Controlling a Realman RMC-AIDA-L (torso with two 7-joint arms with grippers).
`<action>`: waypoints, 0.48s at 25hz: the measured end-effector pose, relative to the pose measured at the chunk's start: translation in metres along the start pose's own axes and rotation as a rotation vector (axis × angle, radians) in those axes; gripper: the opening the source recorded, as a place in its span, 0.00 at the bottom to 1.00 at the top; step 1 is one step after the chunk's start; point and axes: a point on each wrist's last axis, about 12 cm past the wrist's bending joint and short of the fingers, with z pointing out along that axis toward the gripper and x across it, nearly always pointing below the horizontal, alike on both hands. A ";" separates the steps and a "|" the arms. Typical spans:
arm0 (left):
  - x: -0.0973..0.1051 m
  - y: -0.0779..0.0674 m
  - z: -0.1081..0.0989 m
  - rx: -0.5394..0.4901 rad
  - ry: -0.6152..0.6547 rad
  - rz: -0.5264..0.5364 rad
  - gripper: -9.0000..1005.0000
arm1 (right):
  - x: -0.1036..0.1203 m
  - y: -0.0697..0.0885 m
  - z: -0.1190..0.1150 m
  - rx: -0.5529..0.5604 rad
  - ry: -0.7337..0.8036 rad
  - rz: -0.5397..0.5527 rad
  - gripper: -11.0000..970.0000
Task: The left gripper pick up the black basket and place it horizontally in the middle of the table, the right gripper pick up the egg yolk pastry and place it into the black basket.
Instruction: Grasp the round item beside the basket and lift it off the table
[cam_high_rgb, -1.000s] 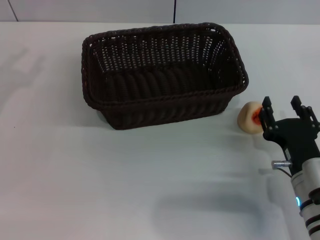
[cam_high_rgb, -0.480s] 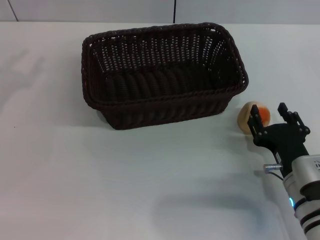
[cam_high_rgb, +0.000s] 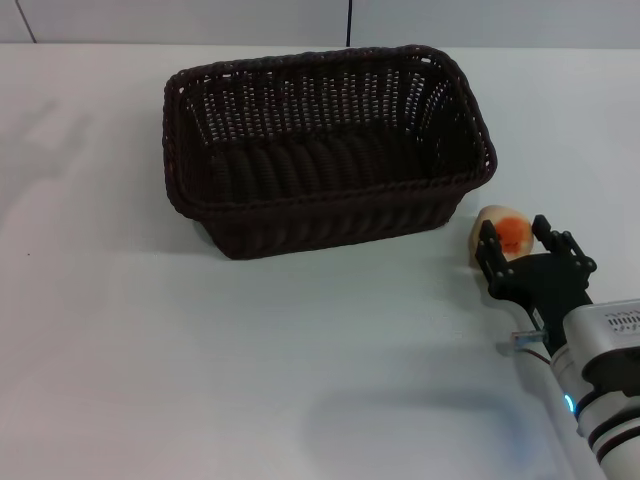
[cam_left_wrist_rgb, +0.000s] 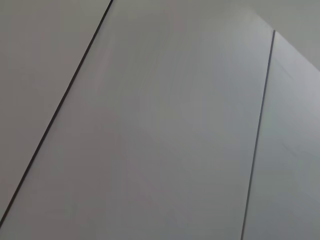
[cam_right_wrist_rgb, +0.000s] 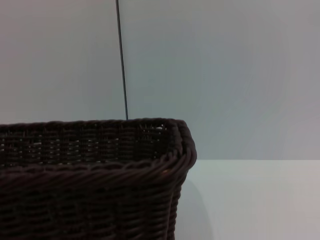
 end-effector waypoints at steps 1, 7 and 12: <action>0.000 0.000 0.000 0.000 0.000 0.000 0.60 | 0.000 0.000 0.000 0.000 0.003 0.000 0.63; 0.000 0.000 0.000 0.000 0.000 0.000 0.60 | 0.000 0.000 0.001 -0.001 0.003 0.001 0.63; -0.001 0.000 0.000 0.002 -0.001 0.003 0.60 | -0.001 0.001 0.002 -0.007 0.003 -0.001 0.46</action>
